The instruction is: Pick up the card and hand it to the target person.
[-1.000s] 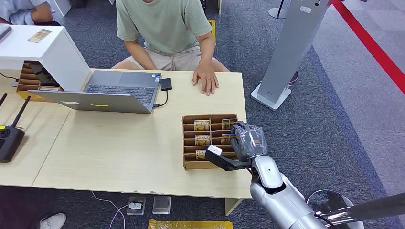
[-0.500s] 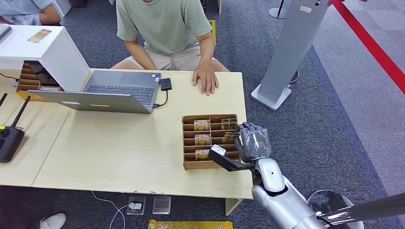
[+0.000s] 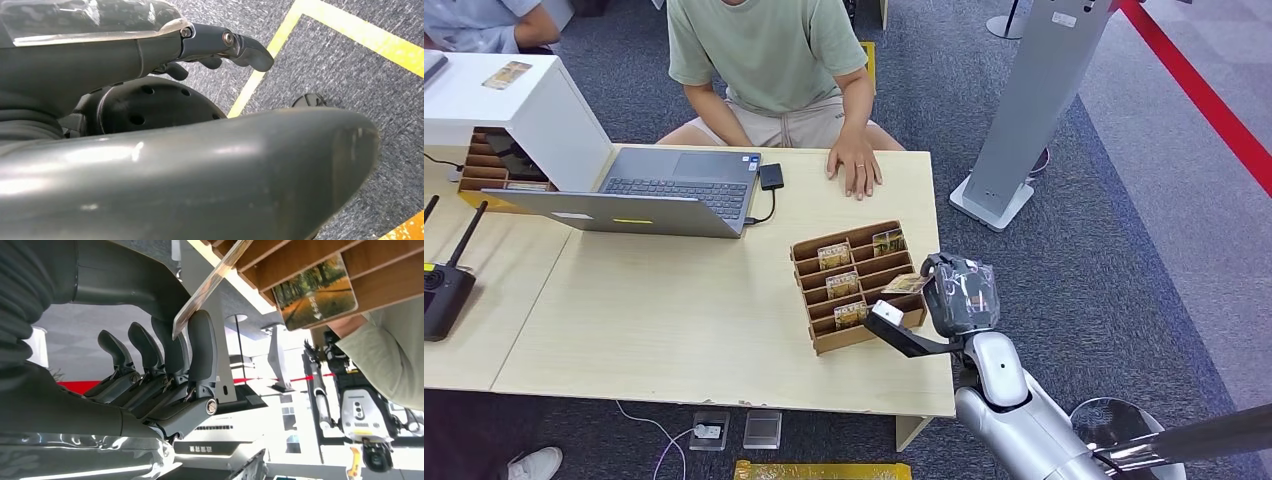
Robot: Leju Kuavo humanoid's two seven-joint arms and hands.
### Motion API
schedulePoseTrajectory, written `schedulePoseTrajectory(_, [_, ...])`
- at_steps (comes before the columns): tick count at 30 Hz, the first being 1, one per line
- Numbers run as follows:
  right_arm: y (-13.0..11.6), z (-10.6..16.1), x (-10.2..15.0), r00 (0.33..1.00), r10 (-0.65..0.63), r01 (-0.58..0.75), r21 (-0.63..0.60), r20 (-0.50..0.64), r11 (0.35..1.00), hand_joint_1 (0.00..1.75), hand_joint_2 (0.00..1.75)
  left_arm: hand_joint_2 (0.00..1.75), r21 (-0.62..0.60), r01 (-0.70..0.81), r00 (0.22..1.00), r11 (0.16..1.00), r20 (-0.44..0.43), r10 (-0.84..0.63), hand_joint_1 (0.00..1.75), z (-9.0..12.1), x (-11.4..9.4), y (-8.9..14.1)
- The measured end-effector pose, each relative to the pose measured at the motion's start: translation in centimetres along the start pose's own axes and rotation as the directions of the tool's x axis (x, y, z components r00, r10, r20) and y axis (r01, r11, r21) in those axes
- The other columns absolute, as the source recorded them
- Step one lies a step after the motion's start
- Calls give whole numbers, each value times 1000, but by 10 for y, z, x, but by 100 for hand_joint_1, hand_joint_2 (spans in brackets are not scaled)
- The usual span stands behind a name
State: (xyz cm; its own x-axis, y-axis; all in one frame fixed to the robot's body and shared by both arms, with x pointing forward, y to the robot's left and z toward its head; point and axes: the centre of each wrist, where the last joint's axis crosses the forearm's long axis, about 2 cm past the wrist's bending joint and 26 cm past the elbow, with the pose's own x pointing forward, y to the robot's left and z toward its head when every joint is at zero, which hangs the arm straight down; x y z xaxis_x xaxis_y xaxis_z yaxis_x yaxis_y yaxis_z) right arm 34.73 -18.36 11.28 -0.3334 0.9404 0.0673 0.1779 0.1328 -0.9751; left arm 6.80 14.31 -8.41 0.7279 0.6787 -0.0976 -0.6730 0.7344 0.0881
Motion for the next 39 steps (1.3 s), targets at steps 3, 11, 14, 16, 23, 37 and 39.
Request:
schedulePoseTrajectory(3, [-4, -1, 2, 1000, -13, 14, -25, 17, 1000, 149, 175, 0, -1, 6, 1000, 1000, -5, -6, 0, 0, 0, 0])
schedulePoseTrajectory(11, [-21, -9, 9, 998, -56, 59, -94, 40, 994, 155, 175, 0, -11, 34, 999, 999, -23, -34, 0, 0, -1, -1])
schedulePoseTrajectory(14, [-33, -13, 14, 996, -71, 78, -132, 55, 988, 164, 175, 0, -15, 39, 999, 999, -23, -39, 0, 0, -1, -1])
schedulePoseTrajectory(16, [-41, -17, 17, 995, -78, 88, -161, 68, 983, 170, 175, 0, -18, 40, 999, 999, -22, -41, 0, 0, -1, -1])
schedulePoseTrajectory(23, [-78, -43, 27, 986, -92, 131, -297, 142, 946, 175, 175, 0, -28, 69, 998, 997, -10, -69, 0, 0, -1, -1])
schedulePoseTrajectory(37, [-146, -127, 55, 985, -51, 122, -449, 166, 885, 175, 175, 0, -60, 147, 988, 987, 53, -144, 0, -4, 11, 8])
schedulePoseTrajectory(39, [-149, -134, 57, 989, -34, 95, -440, 145, 893, 175, 175, 0, -60, 144, 988, 988, 64, -140, 0, -4, 13, 9])
